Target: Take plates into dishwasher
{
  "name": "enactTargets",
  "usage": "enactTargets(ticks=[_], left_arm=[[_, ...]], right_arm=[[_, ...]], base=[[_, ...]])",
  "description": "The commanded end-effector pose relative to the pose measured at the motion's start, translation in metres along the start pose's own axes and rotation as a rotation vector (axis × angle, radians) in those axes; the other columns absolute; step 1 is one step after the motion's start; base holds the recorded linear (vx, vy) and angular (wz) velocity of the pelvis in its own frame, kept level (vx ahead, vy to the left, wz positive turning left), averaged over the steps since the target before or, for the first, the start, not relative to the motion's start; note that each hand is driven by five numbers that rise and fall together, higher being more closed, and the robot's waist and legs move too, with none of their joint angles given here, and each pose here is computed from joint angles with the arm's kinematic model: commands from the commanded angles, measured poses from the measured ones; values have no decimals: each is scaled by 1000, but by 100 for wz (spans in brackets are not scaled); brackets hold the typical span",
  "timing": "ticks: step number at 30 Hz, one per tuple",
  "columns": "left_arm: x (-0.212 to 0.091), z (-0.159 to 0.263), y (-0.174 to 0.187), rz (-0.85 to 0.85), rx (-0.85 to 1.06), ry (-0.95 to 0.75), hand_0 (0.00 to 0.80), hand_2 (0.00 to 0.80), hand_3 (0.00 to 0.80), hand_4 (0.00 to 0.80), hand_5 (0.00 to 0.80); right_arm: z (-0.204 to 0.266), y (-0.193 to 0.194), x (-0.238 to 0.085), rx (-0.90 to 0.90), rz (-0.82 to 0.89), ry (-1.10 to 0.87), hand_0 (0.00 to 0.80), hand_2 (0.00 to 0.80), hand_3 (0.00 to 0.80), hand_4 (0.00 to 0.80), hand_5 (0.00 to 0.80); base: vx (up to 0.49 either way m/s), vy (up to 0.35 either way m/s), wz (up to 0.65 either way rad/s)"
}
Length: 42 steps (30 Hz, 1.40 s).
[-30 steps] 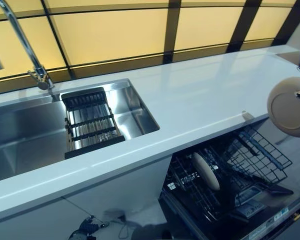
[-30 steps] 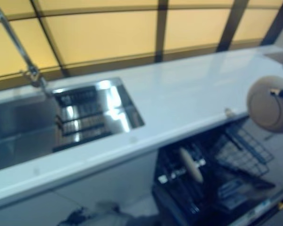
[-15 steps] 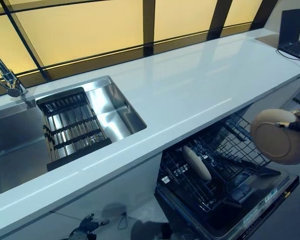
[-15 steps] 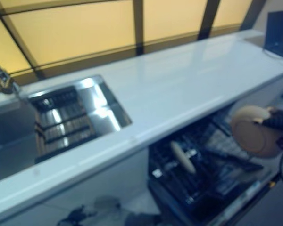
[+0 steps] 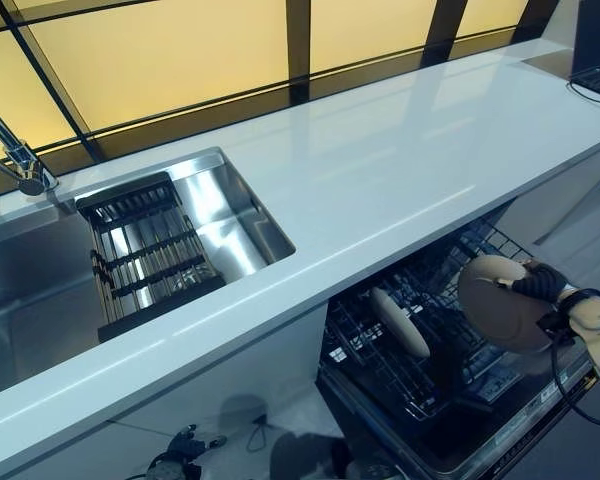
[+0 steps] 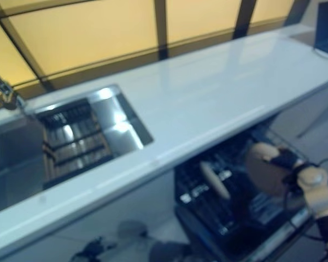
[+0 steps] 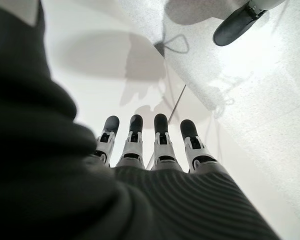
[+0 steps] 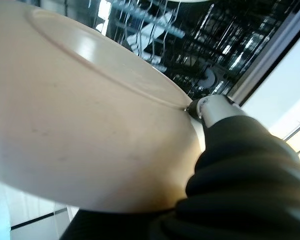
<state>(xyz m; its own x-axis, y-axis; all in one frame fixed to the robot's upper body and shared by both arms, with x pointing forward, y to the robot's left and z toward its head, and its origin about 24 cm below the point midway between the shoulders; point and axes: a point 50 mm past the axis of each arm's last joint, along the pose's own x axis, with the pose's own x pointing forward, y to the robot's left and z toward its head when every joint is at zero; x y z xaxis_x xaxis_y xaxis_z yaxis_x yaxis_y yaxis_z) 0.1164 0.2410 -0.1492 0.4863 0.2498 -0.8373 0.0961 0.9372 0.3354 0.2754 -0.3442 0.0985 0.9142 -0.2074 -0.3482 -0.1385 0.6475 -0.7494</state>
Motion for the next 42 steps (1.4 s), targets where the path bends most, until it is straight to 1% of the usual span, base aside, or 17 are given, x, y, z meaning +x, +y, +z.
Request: enactTargets(ticks=[1,8,15,24,32,42], left_arm=[[4,12,25,80,21,-34,0,0,0,0,0],[4,16,22,72,36,-51,0,0,0,0,0],[5,25,19,54,46,-79,0,0,0,0,0],[6,30,16,35,55,-97,0,0,0,0,0],[6,35,10,15,64,-118,0,0,0,0,0],[6,42,6,-6,70,-139,0,0,0,0,0]], right_arm=[[18,1,8,-23,-83,-63,800,800,800,800,800],[10,19,16,-24,-110,-24,800,800,800,800,800],[6,37,25,-66,-100,21,800,800,800,800,800],[0,49,32,-76,-81,75,800,800,800,800,800],[-18,64,35,-134,-55,145,800,800,800,800,800],[-32,68,35,-142,-33,209,800,800,800,800,800]], base=[[-11,-9,5],[-10,-8,6],[-11,-8,5],[-12,11,3],[-3,10,6],[0,0,0]])
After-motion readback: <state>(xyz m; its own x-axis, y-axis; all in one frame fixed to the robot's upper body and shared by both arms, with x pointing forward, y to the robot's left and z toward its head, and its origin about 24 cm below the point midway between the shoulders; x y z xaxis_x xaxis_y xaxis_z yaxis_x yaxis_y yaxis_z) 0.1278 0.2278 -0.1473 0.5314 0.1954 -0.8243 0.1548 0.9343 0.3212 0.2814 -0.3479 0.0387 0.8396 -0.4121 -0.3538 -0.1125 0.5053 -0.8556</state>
